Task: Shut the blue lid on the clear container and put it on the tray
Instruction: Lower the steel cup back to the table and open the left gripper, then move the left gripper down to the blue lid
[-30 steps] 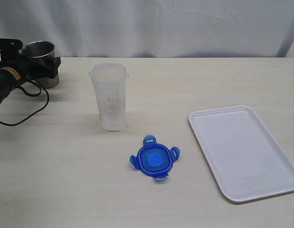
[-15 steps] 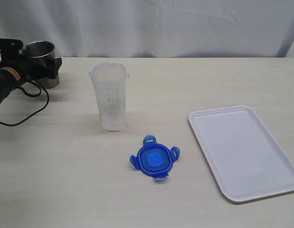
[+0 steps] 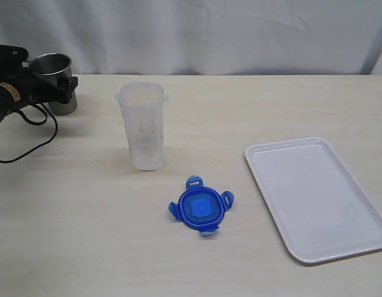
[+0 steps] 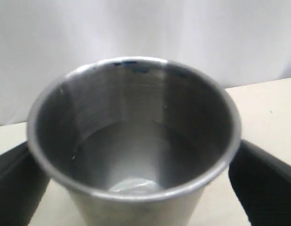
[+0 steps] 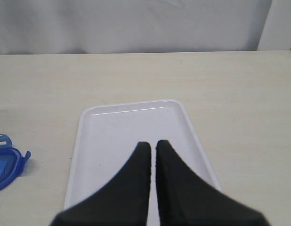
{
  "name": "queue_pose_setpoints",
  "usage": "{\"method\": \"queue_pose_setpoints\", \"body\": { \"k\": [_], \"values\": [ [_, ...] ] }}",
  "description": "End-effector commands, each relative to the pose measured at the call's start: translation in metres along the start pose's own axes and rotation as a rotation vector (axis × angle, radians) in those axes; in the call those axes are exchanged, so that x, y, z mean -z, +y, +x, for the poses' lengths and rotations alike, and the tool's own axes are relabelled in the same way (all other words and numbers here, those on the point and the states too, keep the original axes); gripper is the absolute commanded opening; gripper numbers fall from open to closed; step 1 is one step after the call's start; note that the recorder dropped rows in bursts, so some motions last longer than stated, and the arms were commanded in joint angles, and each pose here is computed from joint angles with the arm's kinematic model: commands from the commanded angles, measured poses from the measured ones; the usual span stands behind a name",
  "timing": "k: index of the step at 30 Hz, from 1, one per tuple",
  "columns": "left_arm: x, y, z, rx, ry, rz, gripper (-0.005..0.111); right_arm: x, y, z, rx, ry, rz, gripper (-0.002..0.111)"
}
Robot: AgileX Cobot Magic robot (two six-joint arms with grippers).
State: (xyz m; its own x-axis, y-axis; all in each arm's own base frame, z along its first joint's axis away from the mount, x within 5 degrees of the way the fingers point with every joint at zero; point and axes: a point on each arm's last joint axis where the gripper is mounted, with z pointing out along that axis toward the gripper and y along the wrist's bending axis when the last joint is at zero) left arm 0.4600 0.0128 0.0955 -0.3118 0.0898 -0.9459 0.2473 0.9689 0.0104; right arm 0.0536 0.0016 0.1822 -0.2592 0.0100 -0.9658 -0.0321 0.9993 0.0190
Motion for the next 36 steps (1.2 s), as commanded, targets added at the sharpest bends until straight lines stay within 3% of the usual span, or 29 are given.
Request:
{"method": "queue_pose_setpoints", "body": {
  "k": [1, 12, 22, 28, 31, 36],
  "values": [
    [0.014, 0.004, -0.010, -0.002, -0.012, -0.014, 0.105, 0.000, 0.000, 0.000, -0.001, -0.004, -0.001, 0.004],
    [0.051, -0.008, -0.018, 0.005, 0.003, -0.007, 0.105, 0.000, 0.000, 0.000, -0.001, -0.004, -0.001, 0.004],
    [0.120, -0.026, -0.057, -0.004, -0.067, -0.017, 0.105, 0.000, 0.000, 0.000, -0.001, -0.004, -0.001, 0.004],
    [0.167, -0.040, -0.076, 0.116, -0.118, -0.022, 0.105, 0.000, 0.000, 0.000, -0.001, -0.004, -0.001, 0.004],
    [0.183, -0.044, -0.079, 0.162, -0.105, -0.039, 0.105, 0.000, 0.000, 0.000, -0.001, -0.004, -0.001, 0.004],
    [0.211, -0.050, -0.075, 0.198, 0.042, -0.076, 0.105, 0.000, 0.000, 0.000, -0.001, -0.004, -0.001, 0.004]
  ]
}}
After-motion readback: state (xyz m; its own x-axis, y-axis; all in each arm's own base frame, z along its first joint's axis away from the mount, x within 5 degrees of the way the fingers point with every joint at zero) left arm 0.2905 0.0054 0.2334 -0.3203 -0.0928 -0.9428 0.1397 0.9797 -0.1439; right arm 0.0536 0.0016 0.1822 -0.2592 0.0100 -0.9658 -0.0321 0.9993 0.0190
